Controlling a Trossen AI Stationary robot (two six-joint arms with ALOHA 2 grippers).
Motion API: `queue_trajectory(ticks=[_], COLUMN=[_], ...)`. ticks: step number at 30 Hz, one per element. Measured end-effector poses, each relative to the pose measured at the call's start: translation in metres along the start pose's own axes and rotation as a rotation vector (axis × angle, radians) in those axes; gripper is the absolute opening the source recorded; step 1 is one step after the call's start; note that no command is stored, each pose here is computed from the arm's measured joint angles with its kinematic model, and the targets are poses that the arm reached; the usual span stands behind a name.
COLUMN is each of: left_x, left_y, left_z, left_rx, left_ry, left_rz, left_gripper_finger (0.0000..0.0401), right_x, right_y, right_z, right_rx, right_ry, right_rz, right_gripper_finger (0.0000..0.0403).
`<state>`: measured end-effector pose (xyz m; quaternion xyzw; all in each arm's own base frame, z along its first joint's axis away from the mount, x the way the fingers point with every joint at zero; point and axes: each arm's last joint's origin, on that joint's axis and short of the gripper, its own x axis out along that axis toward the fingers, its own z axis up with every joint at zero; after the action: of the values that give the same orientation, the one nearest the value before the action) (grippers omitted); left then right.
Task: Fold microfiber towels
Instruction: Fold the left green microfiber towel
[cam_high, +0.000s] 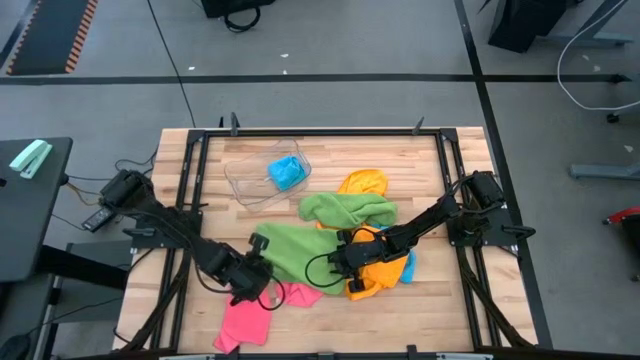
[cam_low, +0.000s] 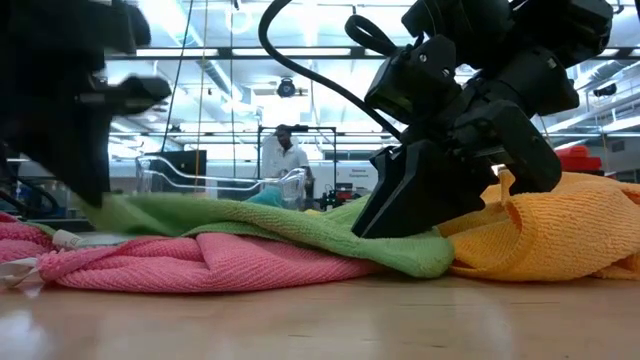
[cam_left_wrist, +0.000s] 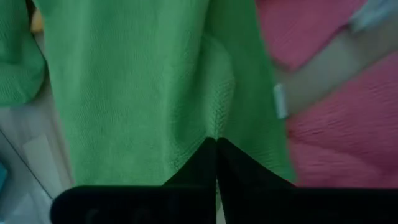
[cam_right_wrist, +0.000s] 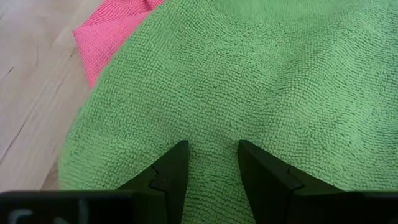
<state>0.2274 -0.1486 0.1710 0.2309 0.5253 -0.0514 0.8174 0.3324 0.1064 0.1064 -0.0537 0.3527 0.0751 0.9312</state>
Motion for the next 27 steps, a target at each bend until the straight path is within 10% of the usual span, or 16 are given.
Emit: queue_trajectory(ticks=[11,27], left_x=[-0.022,-0.01], left_y=[0.022,0.019], left_z=[0.009,0.005], left_rx=[-0.311,-0.3], left_ry=[-0.012,0.098], left_rz=[-0.34,-0.458], left_gripper_finger=[0.0005,0.0013], right_x=[0.0,-0.003], right_y=[0.001,0.001], right_z=[0.002,0.007], right_rx=[0.02,0.084], right_ry=[-0.016,-0.041], right_rz=[0.002,0.006], right_gripper_finger=[0.0149,0.0149])
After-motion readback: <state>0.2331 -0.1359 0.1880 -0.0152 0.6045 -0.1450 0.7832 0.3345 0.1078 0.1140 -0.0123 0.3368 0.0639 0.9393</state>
